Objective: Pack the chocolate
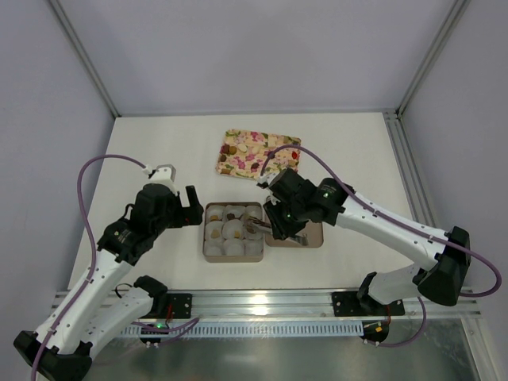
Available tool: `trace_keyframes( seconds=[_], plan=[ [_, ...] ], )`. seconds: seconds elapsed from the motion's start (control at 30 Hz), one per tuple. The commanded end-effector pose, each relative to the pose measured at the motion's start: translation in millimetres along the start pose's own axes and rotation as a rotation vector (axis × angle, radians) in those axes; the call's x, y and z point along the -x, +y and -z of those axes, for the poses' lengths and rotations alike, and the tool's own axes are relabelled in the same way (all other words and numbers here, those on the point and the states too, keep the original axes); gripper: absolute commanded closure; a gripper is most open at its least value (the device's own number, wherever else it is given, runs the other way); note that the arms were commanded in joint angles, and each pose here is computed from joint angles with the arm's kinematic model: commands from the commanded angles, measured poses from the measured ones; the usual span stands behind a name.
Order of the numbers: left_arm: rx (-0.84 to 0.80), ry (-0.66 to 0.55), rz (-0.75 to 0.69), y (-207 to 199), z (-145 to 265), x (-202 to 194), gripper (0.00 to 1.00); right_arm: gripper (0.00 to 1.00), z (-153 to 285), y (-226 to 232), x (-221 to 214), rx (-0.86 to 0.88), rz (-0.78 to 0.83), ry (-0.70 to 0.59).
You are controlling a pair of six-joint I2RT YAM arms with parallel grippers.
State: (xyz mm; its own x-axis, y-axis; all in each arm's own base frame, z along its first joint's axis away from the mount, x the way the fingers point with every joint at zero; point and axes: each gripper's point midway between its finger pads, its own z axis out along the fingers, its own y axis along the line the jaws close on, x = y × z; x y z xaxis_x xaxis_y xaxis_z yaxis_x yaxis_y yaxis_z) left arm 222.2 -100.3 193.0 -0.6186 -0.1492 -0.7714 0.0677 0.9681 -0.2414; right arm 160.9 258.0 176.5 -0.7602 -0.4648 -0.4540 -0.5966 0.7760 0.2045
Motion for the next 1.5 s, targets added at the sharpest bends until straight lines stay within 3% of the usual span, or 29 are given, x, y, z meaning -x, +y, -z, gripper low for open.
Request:
trace_keyframes(
  seconds=[0.0, 0.53, 0.77, 0.93, 1.1, 1.3, 1.47],
  plan=[
    [-0.001, -0.009, 0.001, -0.2, -0.4, 2.5, 0.00, 0.66, 4.2, 3.5, 2.4, 0.001, 0.000, -0.035],
    [0.001, -0.007, -0.001, 0.2, -1.0, 2.2, 0.00, 0.61, -2.3, 4.9, -0.4, -0.019, 0.025, -0.005],
    [-0.001, -0.008, 0.001, -0.1, -0.7, 2.3, 0.00, 0.61, 14.7, -3.1, 21.8, -0.075, 0.025, -0.085],
    [0.000, -0.006, -0.003, 0.3, -0.6, 1.6, 0.00, 0.60, 41.7, -34.0, 69.0, -0.127, -0.021, -0.195],
    [-0.004, -0.008, -0.002, -0.7, -0.7, 2.4, 0.00, 0.58, 40.5, -90.6, 109.2, -0.230, -0.104, -0.218],
    [-0.004, -0.001, -0.003, -1.0, -1.8, 1.3, 0.00, 0.58, 22.7, -145.5, 118.9, -0.321, -0.184, -0.175],
    [-0.009, 0.008, -0.007, -2.3, -3.3, 0.4, 0.00, 0.58, 8.5, -164.9, 117.6, -0.334, -0.209, -0.142]
  ],
)
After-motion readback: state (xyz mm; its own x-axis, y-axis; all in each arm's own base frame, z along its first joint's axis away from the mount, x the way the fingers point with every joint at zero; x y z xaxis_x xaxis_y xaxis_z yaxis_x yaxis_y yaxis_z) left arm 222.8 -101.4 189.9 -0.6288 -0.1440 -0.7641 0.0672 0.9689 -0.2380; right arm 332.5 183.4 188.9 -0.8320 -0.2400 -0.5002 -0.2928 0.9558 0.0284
